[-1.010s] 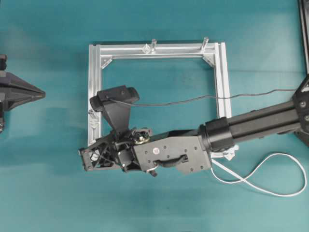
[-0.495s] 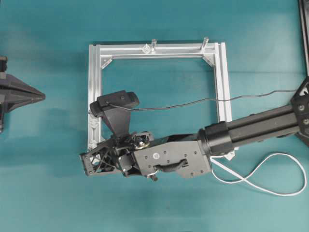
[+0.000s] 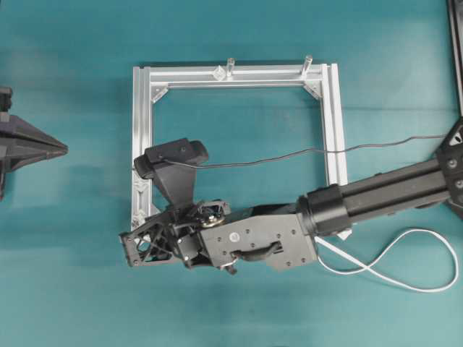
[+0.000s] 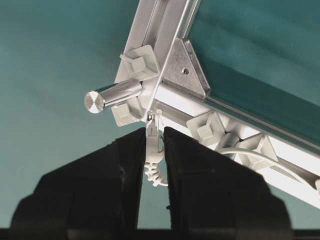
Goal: Move the cable alternately left and right between 8 closely spaced pins so it hooks onto each one.
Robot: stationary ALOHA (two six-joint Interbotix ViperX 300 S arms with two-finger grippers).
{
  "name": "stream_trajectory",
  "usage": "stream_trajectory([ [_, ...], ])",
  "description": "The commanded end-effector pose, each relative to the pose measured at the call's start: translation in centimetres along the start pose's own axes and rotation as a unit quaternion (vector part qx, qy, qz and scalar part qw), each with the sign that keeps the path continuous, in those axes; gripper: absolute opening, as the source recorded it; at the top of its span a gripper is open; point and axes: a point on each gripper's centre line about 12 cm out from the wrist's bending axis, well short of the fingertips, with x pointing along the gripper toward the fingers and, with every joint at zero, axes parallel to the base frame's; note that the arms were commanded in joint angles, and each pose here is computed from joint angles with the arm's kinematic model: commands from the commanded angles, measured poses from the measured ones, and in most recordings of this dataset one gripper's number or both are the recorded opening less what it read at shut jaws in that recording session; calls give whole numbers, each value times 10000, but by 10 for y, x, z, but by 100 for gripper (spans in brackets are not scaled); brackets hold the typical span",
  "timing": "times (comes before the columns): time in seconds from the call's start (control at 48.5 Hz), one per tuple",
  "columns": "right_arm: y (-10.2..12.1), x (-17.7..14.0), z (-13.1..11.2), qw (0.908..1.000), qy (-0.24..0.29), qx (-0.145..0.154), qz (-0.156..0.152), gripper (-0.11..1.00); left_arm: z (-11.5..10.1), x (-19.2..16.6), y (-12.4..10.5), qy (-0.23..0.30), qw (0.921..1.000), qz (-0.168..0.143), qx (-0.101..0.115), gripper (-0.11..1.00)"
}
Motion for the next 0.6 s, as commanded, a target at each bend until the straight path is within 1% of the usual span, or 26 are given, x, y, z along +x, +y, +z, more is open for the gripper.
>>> stream_trajectory([
  [0.0,14,-19,-1,9996,35,9,270,15,5,0,-2,-57,10000,-29,-15,2],
  [0.165,17,-22,-10,9994,81,-54,326,15,5,0,-1,-50,10000,-27,-15,2],
  [0.35,16,-28,-34,9989,271,-153,342,15,5,0,-1,-50,10000,-27,-15,2],
  [0.453,17,-30,-40,9986,353,-146,365,15,3,0,-1,-35,10000,-26,-23,2],
  [0.474,19,-32,-41,9984,365,-143,418,15,3,0,-1,-35,10000,-25,-15,2],
  [0.577,24,-31,-47,9978,402,-165,498,15,3,0,-1,-35,10000,-25,-15,2],
])
